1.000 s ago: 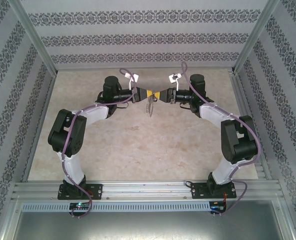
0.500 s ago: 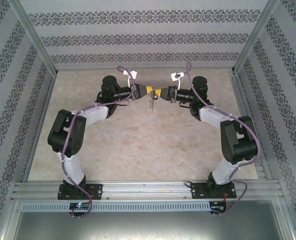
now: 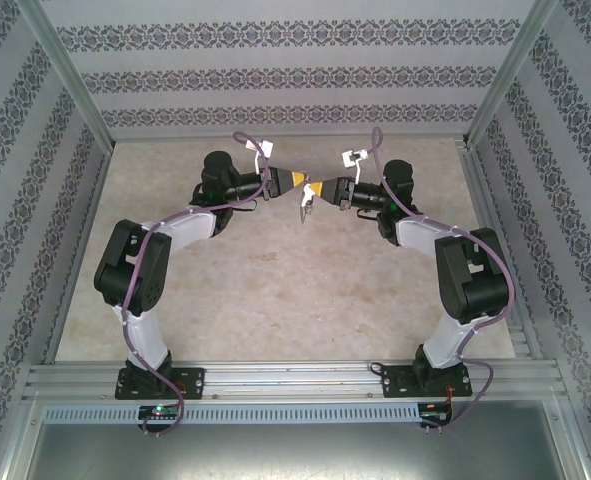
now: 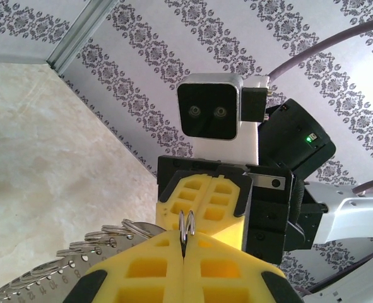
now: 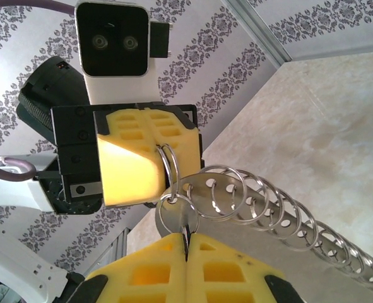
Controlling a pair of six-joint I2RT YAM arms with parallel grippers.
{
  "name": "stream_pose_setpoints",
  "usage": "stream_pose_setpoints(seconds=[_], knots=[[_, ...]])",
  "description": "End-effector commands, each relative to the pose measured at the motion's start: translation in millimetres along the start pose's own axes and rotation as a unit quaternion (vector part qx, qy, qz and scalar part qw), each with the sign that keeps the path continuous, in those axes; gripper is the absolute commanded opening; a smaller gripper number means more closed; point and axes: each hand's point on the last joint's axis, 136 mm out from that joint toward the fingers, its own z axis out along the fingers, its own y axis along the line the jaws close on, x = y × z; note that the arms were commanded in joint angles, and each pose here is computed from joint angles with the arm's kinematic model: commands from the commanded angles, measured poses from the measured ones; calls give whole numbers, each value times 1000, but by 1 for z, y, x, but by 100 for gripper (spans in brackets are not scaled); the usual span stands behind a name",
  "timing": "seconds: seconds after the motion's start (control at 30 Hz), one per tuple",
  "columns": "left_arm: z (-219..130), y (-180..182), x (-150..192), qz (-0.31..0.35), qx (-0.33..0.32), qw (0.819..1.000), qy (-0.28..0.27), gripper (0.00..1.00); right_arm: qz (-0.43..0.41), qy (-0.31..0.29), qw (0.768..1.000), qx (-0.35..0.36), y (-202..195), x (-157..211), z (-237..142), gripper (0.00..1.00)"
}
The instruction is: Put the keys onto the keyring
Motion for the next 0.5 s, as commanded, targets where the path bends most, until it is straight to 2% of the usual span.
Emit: stream_pose_setpoints(seconds=[0.0, 0.47], knots=[[-6, -42, -27, 61, 34, 997, -35, 0, -16, 5, 1000, 1, 3, 5, -7, 0], [-5, -47, -29, 65, 39, 996, -39, 0, -22, 28, 999, -28, 19, 9, 16, 0]])
